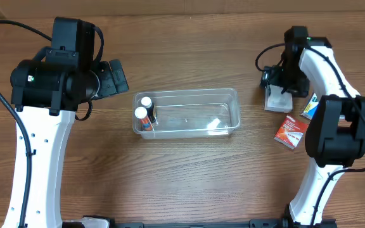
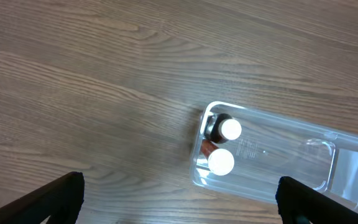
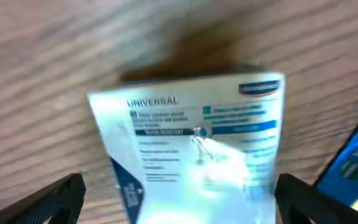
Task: Pack container
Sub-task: 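Grasp the white bandage box with the right gripper, then lower the white bandage box into the container's right end, release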
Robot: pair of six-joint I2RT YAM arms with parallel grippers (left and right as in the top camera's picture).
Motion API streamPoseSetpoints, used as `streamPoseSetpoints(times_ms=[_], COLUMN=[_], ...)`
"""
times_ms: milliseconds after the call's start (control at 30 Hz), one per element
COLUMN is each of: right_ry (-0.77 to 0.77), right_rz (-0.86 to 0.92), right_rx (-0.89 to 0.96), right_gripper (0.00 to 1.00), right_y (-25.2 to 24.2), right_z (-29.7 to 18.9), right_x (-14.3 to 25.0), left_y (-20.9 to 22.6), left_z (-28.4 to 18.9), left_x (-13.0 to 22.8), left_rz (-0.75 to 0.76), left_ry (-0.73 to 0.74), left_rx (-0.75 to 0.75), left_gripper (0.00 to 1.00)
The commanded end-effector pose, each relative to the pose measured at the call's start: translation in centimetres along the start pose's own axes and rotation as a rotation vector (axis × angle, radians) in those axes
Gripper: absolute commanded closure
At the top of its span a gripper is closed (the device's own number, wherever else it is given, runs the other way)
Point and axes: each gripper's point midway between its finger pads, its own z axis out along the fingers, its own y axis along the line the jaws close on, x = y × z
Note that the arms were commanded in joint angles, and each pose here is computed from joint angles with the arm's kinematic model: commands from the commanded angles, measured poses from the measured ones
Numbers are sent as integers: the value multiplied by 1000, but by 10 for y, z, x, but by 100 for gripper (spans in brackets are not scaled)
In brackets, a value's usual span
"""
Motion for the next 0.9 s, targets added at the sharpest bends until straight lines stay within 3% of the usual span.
streamPoseSetpoints(times_ms=[0,533,633,767,867], right_ry=[-60,-2,-2,2,-19], right_rz=[-14,-17,-16,-16,-24], right_rx=[37,37,36,-14,-57], right_gripper=[0,0,25,35,31], right_y=[-4,-6,-6,3,14], right_z=[-12,30,30,25,-2], right_x=[-16,9,9,8,1], left_y=[-1,-1,-1,8,33], left_z=[-2,-2,-2,-2,-1], left_x=[-4,-4,-5,-12,-24], left_rz=[-19,-19,-18,-23,-99], left_ry=[-12,-12,-13,-48,-69], left_rx=[9,9,6,-38,-69], left_gripper=[0,0,0,0,0])
